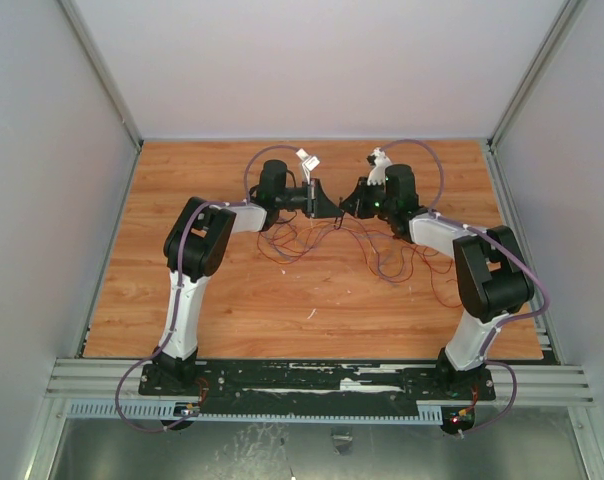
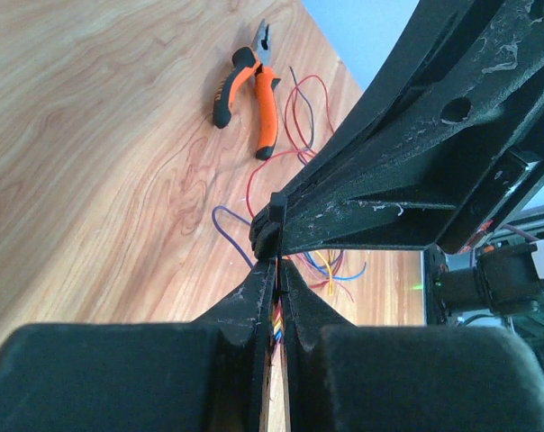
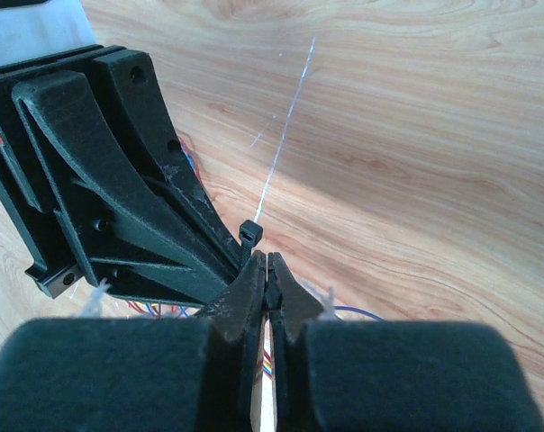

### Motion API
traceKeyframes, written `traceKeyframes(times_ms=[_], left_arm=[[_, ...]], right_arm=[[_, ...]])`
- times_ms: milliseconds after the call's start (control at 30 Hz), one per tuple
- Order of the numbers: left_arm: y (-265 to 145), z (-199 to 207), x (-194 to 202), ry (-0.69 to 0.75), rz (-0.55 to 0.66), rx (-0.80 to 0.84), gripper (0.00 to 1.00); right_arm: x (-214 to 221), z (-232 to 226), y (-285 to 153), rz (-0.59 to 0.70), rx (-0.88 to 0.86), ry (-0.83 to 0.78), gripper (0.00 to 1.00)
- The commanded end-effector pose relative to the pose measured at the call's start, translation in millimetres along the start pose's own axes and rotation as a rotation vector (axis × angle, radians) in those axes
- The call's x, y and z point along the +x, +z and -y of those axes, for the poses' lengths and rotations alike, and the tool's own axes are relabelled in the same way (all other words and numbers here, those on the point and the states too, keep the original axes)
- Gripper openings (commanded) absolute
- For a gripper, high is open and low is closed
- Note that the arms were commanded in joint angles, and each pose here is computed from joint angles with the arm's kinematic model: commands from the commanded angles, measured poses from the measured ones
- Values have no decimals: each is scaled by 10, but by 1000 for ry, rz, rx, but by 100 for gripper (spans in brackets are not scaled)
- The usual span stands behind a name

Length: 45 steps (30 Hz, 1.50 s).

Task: Zip-tie the wires
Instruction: Tie the cable at the center of the board.

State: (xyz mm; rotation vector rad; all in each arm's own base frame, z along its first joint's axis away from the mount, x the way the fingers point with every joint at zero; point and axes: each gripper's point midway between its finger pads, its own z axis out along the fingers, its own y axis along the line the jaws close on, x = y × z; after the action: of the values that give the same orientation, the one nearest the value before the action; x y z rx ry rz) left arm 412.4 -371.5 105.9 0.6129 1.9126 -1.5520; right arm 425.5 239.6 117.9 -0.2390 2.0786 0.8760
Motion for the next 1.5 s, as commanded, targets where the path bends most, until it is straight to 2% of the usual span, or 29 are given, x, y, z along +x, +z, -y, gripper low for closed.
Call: traceKeyframes(times_ms=[0,200,333,500,533,667,733,1000,1300,1467], left_arm=[[65,133,-111,50,26,42,9],[68,142,-122,50,32,48,9],[67,141,-117,51,30,48,0],[62,143,-112,51,29,46,0],[61,142,-113,50,30,45,0],[51,146,-118,37,39,48,0],[39,139,-120,32,45,49,0],[32,111,-97,33,42,39,0],[17,102,-113,45,38,22,0],[2,157,-148,55,40,29,0]], right_arm=[[-19,-178,-19,16,-52,22,0],[-50,-222,-13,28,-66,45,0],[-60,-225,-11,31,-59,39,0],[-55,-188,-43,23,-35,20,0],[-54,-192,-55,20,-36,17,2],[-32,-219,-115,15,-53,4,30],[-16,-222,-156,19,-59,0,37],[-90,-321,-381,86,-120,-39,48],[-252,-238,-745,184,-147,-76,49],[-479,-253,-998,281,-274,-97,48]])
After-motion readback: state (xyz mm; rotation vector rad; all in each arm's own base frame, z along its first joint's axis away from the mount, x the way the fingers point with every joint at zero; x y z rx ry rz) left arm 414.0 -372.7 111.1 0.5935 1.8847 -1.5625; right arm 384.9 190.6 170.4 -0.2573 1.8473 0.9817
